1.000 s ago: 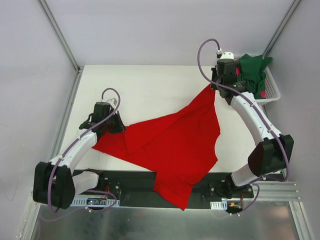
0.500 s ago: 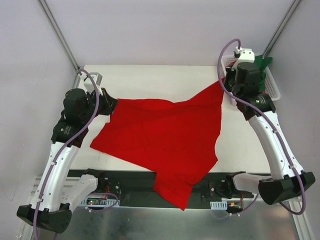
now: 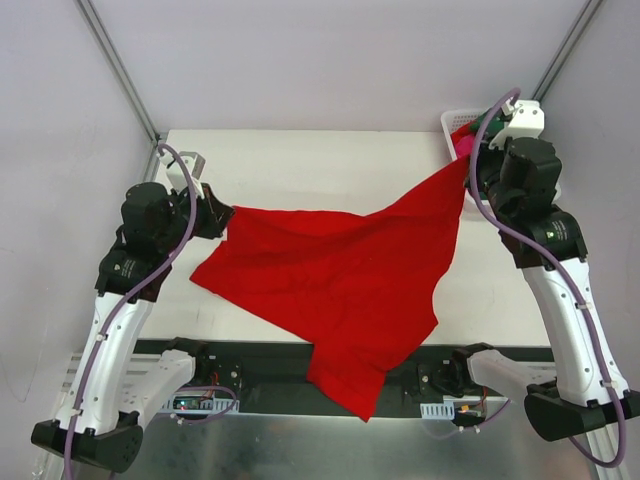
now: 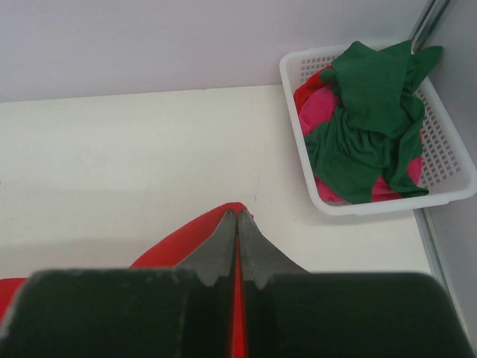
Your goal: Fold and stack the t-shirts
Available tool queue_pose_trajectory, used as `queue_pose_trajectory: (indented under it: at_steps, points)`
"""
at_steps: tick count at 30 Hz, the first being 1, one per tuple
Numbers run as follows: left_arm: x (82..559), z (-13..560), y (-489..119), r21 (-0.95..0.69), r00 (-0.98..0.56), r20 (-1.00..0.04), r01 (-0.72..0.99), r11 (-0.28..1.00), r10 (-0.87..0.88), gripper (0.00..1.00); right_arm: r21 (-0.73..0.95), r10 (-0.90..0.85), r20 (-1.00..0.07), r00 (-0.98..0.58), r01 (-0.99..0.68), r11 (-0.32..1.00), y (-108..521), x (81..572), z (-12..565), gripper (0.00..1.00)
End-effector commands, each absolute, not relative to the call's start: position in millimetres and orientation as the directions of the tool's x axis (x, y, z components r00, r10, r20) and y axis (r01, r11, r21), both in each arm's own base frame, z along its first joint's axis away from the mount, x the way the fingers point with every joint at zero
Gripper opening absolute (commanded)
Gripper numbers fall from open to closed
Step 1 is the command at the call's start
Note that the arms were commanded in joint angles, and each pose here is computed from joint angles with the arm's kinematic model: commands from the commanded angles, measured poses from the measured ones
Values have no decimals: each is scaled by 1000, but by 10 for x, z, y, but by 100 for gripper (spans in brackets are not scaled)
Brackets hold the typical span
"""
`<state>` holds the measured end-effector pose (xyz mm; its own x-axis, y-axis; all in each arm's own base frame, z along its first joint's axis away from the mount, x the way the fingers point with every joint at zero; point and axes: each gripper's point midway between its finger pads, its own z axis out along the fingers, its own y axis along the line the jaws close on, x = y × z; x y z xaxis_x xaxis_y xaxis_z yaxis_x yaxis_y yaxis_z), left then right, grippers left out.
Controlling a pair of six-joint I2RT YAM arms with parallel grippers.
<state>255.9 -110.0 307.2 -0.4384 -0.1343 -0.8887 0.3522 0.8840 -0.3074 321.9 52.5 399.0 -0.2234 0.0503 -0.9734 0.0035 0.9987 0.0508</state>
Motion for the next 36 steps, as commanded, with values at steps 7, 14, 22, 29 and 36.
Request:
queue_pose_trajectory:
  at_steps: [7,14,22,29,36]
  points:
    - [2572,2477,-1250,-398,-614,-778,319,860,-132,0,55,50,-961,-271,-12,998,587,3259,3828,1]
    - [2254,1658,-1417,-565,-825,-523,149,812,-213,0,63,56,-949,-311,-14,998,629,3328,3679,1]
    - [1605,1237,-1524,-695,-884,-354,30,718,-305,0,70,57,-937,-346,-27,997,702,3433,3525,1]
    - [1339,986,-1653,-701,-914,-258,-46,712,-314,14,86,66,-926,-372,-39,996,773,3505,3422,1]
    - [1424,886,-1573,-649,-902,-293,-56,759,-317,38,86,62,-924,-377,-46,995,789,3505,3403,1]
